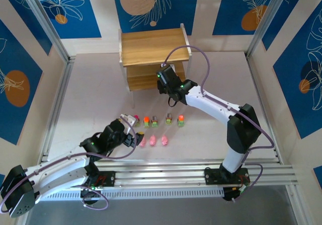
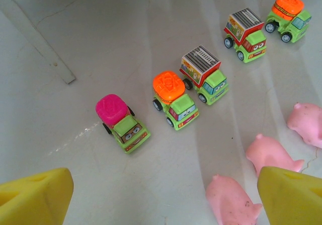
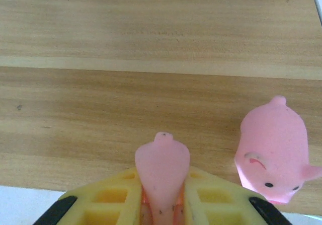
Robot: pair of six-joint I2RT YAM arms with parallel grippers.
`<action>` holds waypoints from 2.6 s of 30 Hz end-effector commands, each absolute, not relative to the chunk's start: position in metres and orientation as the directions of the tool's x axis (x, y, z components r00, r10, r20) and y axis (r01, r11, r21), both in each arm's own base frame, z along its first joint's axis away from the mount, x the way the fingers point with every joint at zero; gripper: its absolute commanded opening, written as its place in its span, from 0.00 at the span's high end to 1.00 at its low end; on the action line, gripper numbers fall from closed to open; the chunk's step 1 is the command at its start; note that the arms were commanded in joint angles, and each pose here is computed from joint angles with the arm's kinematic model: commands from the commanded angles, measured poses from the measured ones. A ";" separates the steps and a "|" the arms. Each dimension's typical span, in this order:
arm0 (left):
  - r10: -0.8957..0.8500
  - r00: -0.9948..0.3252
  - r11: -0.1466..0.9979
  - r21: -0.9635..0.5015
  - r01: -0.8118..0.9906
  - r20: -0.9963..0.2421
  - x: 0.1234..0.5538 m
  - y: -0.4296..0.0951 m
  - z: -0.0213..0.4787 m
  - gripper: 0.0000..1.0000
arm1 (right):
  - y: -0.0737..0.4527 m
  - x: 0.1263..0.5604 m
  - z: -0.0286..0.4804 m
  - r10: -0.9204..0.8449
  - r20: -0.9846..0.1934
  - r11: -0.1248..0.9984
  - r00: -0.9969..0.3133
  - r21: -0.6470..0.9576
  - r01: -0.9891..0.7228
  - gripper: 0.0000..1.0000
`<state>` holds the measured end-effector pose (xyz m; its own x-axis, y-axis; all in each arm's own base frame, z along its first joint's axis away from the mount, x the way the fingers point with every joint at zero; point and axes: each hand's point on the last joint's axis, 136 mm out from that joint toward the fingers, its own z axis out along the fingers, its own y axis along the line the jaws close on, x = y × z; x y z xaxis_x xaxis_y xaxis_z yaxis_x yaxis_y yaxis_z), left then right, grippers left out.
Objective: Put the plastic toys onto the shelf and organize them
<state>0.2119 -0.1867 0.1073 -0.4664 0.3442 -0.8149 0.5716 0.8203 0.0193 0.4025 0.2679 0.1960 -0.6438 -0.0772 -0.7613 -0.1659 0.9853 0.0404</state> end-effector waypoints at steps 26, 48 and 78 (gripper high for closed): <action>0.337 -0.432 0.808 0.021 0.589 -0.836 0.214 -0.194 0.119 0.06 | 0.257 0.430 0.196 0.026 -0.820 0.996 -0.572 0.068 -0.052 0.79; 0.336 -0.431 0.807 0.020 0.590 -0.837 0.214 -0.195 0.119 0.06 | 0.253 0.424 0.200 0.021 -0.832 0.997 -0.555 0.062 -0.056 0.64; 0.337 -0.432 0.810 0.024 0.585 -0.837 0.214 -0.194 0.119 0.06 | 0.240 0.392 0.231 0.032 -0.843 0.993 -0.538 0.088 -0.079 0.55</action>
